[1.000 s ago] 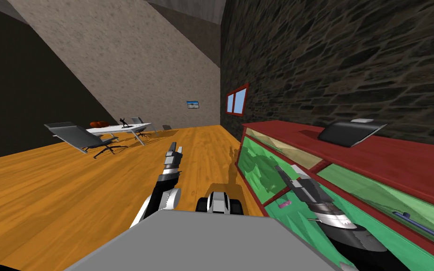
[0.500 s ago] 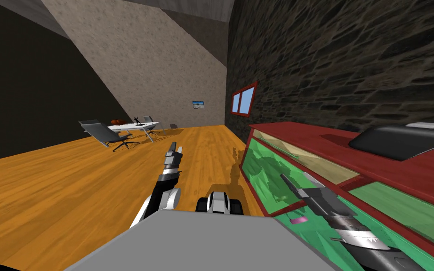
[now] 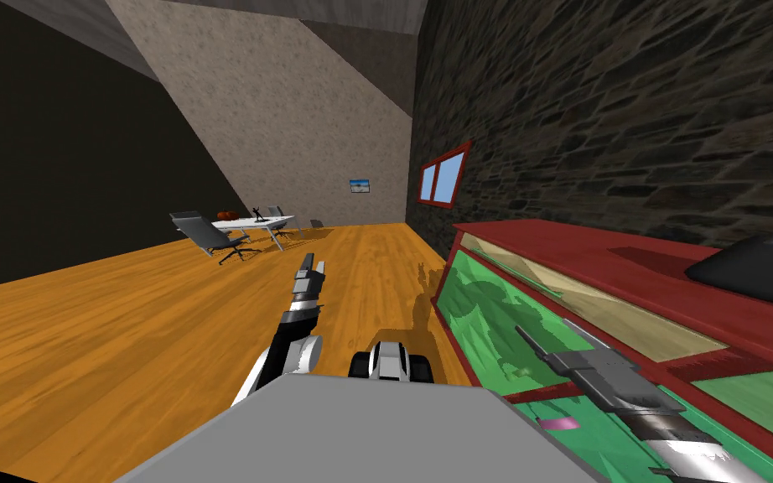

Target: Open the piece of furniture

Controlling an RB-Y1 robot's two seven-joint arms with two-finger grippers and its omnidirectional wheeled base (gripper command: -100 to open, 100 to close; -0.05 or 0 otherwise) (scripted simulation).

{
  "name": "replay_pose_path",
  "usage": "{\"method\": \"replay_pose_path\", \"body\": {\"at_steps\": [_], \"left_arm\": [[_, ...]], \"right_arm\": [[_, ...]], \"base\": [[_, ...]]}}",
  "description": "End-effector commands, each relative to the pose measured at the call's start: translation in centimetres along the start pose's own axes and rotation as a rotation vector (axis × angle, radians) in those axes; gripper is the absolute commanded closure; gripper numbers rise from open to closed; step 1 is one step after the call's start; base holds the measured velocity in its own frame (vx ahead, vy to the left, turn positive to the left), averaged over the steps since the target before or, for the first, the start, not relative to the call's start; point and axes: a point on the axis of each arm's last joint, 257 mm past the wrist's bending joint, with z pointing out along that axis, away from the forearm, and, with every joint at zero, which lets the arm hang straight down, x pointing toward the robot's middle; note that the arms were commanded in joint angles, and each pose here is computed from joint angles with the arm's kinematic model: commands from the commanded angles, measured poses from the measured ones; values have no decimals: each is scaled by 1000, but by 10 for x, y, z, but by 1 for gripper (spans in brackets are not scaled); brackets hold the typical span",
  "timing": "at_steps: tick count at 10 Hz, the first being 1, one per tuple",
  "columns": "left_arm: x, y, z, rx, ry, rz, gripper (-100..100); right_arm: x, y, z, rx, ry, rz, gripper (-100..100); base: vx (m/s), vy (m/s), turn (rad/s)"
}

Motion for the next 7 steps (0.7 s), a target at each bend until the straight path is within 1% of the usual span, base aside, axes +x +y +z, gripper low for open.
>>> {"method": "replay_pose_path", "body": {"at_steps": [1, 3, 4, 6, 7], "left_arm": [[0, 0, 0, 0, 0, 0, 0], [0, 0, 0, 0, 0, 0, 0], [0, 0, 0, 0, 0, 0, 0], [0, 0, 0, 0, 0, 0, 0], [0, 0, 0, 0, 0, 0, 0]], "right_arm": [[16, -15, -15, -3, 79, -135, -100], [33, -37, -32, -10, 173, -297, -100], [35, -36, -33, -13, 178, -306, -100], [48, -61, -49, -24, 265, -461, -100], [49, -60, -50, -27, 270, -469, -100]], "base": [[43, 11, 58], [57, 14, 112], [47, 12, 44], [43, 13, 97], [44, 16, 31]]}}
